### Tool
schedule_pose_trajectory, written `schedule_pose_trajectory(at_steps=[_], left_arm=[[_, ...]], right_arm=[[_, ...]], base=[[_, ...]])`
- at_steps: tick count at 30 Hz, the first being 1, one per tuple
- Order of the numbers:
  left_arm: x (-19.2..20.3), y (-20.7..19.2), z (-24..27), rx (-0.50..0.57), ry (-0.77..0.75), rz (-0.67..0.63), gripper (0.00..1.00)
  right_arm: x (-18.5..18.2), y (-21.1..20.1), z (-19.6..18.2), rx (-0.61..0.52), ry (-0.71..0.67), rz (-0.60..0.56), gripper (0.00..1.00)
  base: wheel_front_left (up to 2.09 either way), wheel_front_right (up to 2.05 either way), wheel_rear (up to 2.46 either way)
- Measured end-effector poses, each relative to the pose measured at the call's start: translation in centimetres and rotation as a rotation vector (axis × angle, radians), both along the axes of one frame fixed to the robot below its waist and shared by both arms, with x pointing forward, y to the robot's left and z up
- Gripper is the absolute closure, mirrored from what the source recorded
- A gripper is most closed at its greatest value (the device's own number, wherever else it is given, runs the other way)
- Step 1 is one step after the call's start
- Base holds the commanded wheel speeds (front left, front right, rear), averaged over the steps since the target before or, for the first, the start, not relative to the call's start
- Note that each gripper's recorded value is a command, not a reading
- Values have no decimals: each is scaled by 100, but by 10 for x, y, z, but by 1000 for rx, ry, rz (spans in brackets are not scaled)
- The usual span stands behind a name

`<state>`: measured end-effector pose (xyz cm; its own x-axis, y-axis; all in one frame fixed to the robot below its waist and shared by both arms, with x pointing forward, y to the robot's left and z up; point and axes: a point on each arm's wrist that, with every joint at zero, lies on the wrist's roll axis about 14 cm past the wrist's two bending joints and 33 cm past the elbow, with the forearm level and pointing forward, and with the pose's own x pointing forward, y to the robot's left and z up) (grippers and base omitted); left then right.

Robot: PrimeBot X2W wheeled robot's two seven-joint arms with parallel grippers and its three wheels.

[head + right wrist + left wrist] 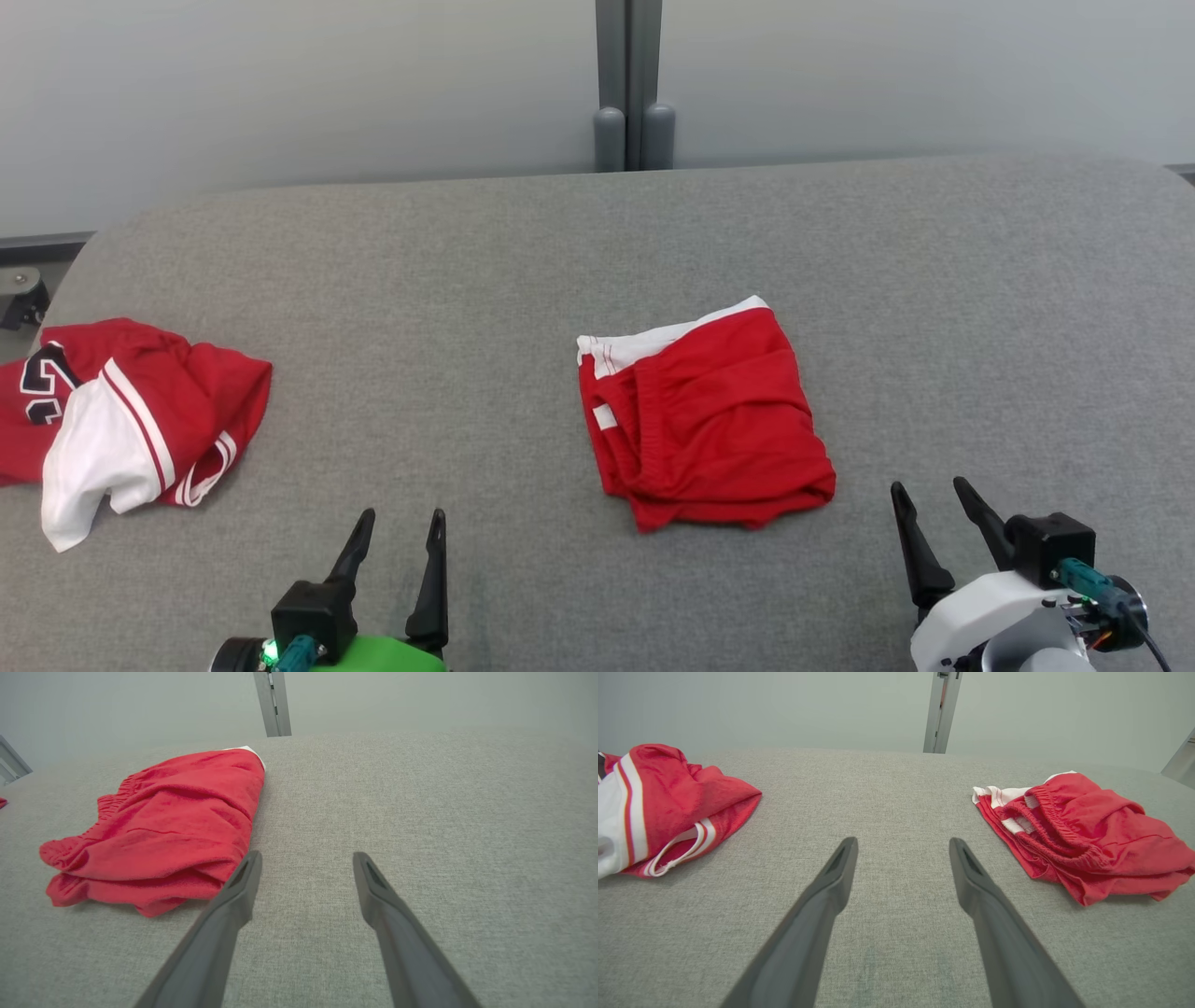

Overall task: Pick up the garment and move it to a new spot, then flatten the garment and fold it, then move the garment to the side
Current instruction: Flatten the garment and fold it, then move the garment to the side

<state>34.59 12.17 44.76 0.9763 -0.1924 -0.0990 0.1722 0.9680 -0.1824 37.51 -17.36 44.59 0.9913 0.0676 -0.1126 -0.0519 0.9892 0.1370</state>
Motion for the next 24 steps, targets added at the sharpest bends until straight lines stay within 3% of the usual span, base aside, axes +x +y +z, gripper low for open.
schedule_pose_trajectory(at_steps=[7,13,20,21,22,23,24], left_arm=[[8,-1,0,-1,1,-6,0],[25,-2,-3,-16,8,-10,0],[36,4,-21,-21,61,3,0],[37,6,-24,-28,72,12,0],[37,9,-27,-29,81,20,0],[37,10,-29,-29,86,23,0],[37,12,-31,-28,93,28,0]], right_arm=[[24,18,6,3,-15,52,0],[73,41,14,-19,-32,117,0],[103,62,-32,-37,118,176,0],[103,67,-42,-38,147,188,7],[103,71,-49,-37,169,201,25],[104,75,-53,-34,180,210,55],[106,79,-57,-26,187,218,63]], base=[[0,0,0],[0,0,0],[0,0,0],[0,0,0],[0,0,0],[0,0,0],[0,0,0]])
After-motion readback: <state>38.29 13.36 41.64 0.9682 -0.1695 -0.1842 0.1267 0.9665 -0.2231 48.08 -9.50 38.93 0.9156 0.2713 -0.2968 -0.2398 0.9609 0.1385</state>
